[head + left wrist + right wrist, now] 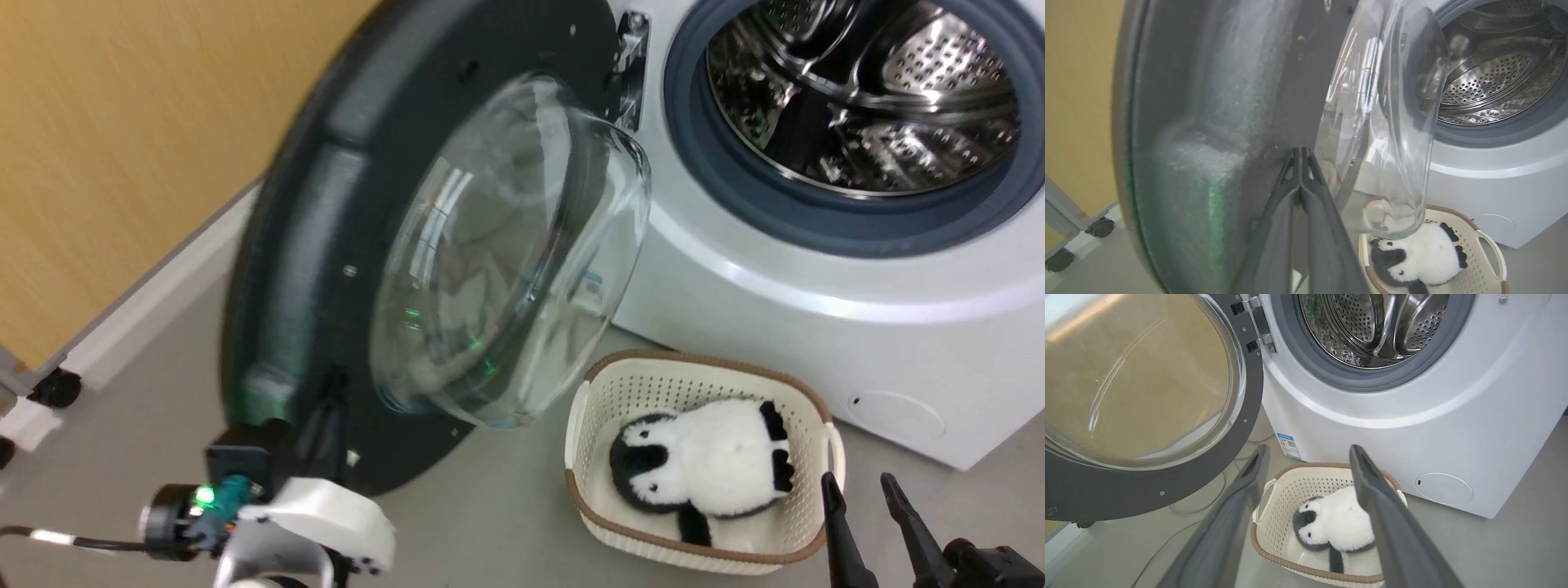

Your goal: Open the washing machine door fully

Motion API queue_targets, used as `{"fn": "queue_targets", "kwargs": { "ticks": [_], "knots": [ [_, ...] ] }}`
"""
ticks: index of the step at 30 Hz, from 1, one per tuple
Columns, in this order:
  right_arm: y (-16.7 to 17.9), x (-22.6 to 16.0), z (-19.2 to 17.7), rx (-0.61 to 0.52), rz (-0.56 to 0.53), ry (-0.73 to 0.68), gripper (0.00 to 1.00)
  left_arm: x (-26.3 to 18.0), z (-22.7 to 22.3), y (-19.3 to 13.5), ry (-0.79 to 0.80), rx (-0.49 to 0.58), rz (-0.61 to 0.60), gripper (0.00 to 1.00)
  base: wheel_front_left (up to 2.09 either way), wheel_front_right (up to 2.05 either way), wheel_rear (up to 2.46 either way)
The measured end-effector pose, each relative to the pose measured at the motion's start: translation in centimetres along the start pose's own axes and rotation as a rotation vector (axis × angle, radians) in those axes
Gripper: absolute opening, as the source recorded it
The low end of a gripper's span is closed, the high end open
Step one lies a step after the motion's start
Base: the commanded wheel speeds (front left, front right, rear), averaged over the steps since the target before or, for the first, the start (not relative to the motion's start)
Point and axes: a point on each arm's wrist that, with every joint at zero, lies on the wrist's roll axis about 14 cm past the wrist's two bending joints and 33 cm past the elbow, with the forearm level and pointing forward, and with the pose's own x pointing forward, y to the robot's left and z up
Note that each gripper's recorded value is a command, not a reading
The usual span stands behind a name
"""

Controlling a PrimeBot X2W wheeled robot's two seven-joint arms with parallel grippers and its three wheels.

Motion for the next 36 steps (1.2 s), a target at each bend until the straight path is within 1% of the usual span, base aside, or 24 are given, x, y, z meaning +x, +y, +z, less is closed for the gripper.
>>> {"fn": "queue_targets", "kwargs": {
  "ticks": [10,13,21,31,36],
  "knots": [
    [-1.9,0.7,-2.2,-0.012,-0.002,0.066,1.00,2.6,-0.4,5.5,0.010,0.010,0.175,0.00,0.00,0.00,0.00],
    [-3.0,0.9,-2.5,-0.023,-0.015,0.078,1.00,3.9,-0.4,6.7,0.018,0.023,0.200,0.00,0.00,0.00,0.00],
    [-4.6,1.8,-3.7,-0.008,-0.037,0.104,1.00,8.0,0.0,9.8,0.038,0.077,0.247,0.00,0.00,0.00,0.00],
    [-6.5,1.7,-4.8,-0.006,-0.072,0.137,1.00,11.8,-0.1,12.6,0.063,0.090,0.277,0.00,0.00,0.00,0.00],
    [-7.3,1.6,-4.8,-0.011,-0.092,0.138,1.00,13.1,0.2,13.7,0.062,0.102,0.286,0.00,0.00,0.00,0.00]
  ]
}}
